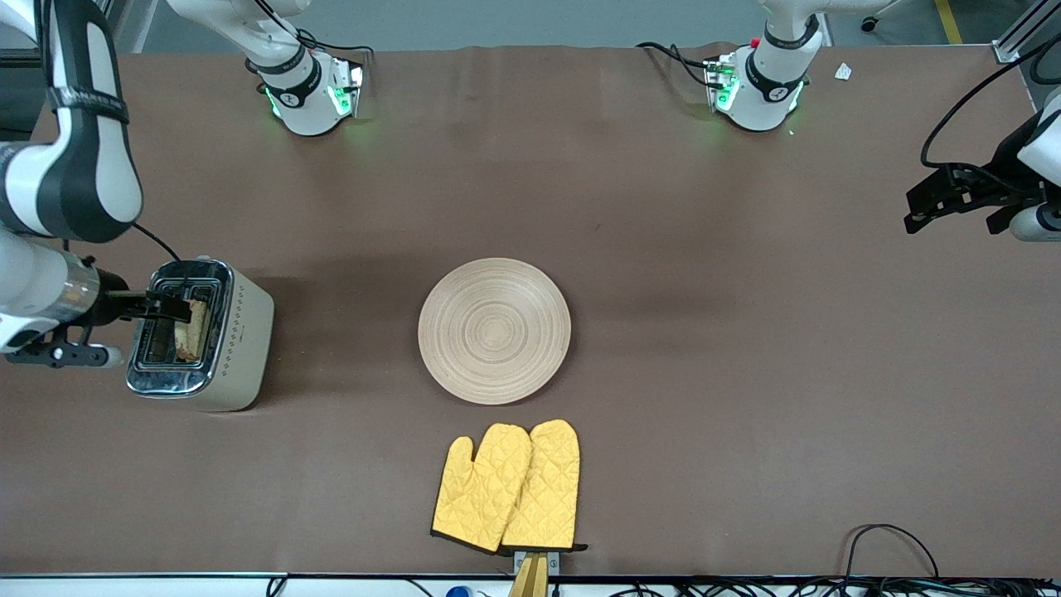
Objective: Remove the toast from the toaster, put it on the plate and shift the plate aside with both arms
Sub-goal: 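Reach the right gripper down to the bread slice in the toaster, then grasp the bread slice with the right gripper and lift it out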
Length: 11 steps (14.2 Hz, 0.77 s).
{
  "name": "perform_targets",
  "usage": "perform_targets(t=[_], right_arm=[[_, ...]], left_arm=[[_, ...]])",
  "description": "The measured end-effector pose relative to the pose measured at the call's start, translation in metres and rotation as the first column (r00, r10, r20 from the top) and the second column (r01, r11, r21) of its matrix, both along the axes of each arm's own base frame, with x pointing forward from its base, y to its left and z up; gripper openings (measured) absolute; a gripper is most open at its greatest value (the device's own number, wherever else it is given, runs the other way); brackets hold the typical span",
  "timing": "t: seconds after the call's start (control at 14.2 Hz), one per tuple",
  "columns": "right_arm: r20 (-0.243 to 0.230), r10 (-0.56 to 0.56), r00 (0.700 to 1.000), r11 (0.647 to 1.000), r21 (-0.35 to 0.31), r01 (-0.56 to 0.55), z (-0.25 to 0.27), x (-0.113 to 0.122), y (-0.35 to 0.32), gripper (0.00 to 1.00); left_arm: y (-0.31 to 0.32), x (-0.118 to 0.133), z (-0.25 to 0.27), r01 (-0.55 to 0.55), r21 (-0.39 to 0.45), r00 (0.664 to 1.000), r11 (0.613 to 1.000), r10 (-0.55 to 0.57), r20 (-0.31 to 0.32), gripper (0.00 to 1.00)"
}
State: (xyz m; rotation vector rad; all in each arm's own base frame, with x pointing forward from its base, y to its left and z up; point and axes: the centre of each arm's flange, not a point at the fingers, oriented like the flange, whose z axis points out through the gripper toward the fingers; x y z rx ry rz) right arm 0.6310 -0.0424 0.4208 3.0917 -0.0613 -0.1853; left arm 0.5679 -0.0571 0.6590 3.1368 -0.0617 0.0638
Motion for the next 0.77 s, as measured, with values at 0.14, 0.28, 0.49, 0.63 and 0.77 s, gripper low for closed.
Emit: perform_targets(t=[0.14,0.28,0.49,0.63,0.77], right_arm=[[-0.016,0.004,1.000,1.000,-0.003,-0.004,-0.017,0.004,0.002,0.92],[-0.032,0.004,0.999,1.000,-0.005,-0.004,-0.030,0.006,0.002,0.83],[-0.045,0.003,0.999,1.000,-0.006,-0.003,-0.038,0.007,0.001,0.57],[-0.048,0.003,0.999,1.000,-0.006,-0.003,-0.041,0.007,0.001,0.48],[-0.052,0.003,0.999,1.000,-0.006,-0.003,-0.043,0.007,0.001,0.27]], left_arm=[[0.000,0.000,0.000,0.000,-0.004,1.000,1.000,0.000,0.000,1.00],[-0.001,0.000,0.000,0.000,-0.005,1.000,1.000,0.000,-0.001,1.00],[-0.001,0.000,0.000,0.000,-0.005,1.000,1.000,0.000,0.001,1.00],[-0.001,0.002,-0.001,0.000,-0.005,1.000,1.000,0.000,0.007,1.00],[-0.001,0.007,-0.005,0.000,-0.006,1.000,1.000,0.000,0.011,1.00]])
